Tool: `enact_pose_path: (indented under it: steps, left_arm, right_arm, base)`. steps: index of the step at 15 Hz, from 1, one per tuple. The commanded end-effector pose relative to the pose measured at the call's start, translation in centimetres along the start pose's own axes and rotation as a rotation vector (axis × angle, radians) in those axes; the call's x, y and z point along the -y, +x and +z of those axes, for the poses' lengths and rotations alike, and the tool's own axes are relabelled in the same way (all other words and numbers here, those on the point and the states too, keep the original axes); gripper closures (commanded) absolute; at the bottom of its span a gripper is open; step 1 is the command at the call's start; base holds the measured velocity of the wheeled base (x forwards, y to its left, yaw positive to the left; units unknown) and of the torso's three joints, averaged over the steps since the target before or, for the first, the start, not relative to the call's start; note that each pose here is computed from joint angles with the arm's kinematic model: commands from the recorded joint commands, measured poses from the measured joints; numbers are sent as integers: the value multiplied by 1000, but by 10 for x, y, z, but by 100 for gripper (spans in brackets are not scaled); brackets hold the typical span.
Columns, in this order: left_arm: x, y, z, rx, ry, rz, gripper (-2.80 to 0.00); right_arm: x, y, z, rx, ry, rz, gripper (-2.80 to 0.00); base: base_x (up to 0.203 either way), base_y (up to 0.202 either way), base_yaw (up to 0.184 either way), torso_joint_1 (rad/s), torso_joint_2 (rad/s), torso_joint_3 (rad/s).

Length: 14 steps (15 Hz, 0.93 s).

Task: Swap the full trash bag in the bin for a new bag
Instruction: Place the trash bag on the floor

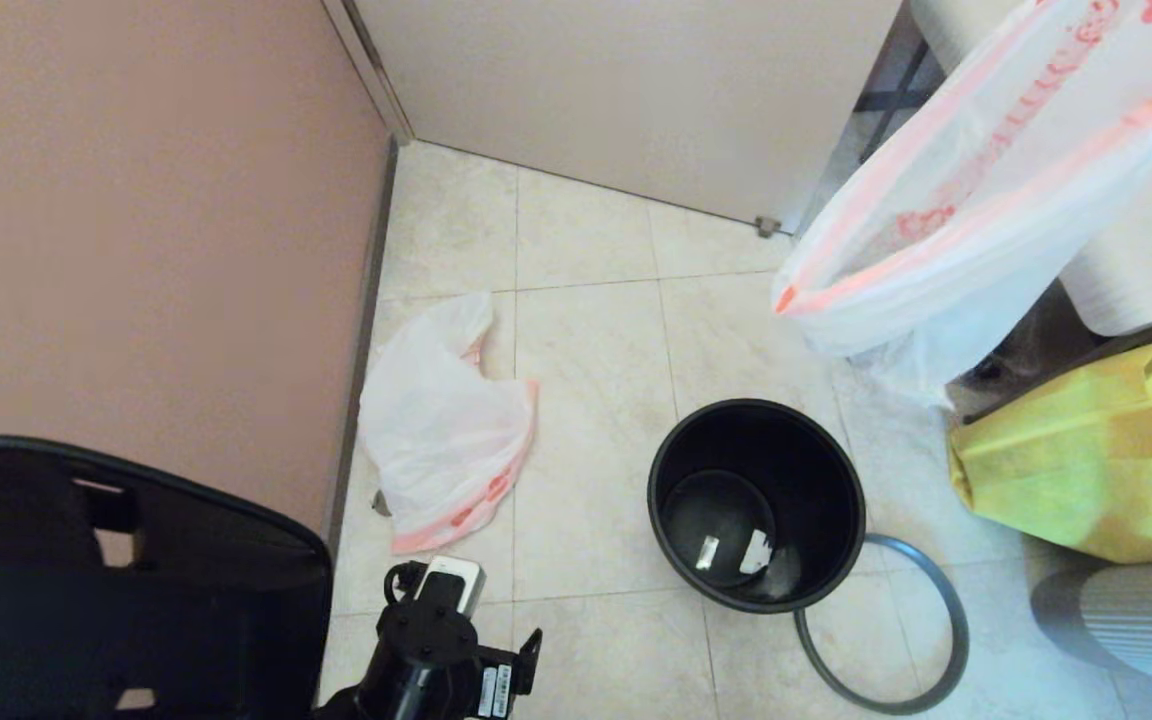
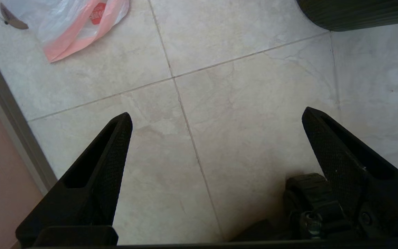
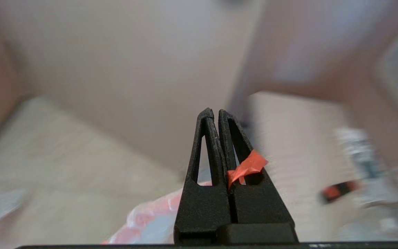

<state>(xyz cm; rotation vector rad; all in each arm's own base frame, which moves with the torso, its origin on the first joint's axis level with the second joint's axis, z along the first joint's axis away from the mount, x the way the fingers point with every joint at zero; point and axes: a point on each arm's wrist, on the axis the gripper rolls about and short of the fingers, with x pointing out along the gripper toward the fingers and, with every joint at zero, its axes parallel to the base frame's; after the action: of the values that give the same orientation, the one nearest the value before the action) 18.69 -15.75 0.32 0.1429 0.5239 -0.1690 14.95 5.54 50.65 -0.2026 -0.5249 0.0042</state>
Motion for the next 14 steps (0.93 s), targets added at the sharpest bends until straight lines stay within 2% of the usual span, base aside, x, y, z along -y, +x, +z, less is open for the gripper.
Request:
enact_pose_path:
  steps: [1, 3, 7, 10, 12, 13, 14]
  left_arm:
    - [0, 5, -8, -20, 12, 11, -280]
    - [3, 6, -7, -8, 17, 3, -280]
    - [5, 9, -5, 3, 22, -1, -280]
    - [9, 11, -6, 23, 20, -13, -280]
    - [11, 14, -8, 42, 54, -17, -280]
    - [11, 15, -9, 53, 64, -18, -280]
    - [10, 15, -12, 37, 90, -14, -280]
  right_arm:
    - [5, 23, -22, -24, -63, -55, 0]
    - [2, 62, -67, -75, -115, -65, 0]
    - [9, 119, -175, -280, -191, -97, 0]
    - [28, 149, -281, -441, -237, -167, 0]
    - [39, 156, -362, -561, -268, -225, 0]
    - [43, 154, -395, -627, -289, -255, 0]
    - [43, 151, -412, -680, -303, -266, -280]
  base:
    - [0, 0, 0, 0, 0, 0]
    - [0, 0, 0, 0, 0, 0]
    - [0, 0, 0, 0, 0, 0]
    - [0, 0, 0, 0, 0, 0]
    - [0, 0, 0, 0, 0, 0]
    - [0, 0, 0, 0, 0, 0]
    - [0, 0, 0, 0, 0, 0]
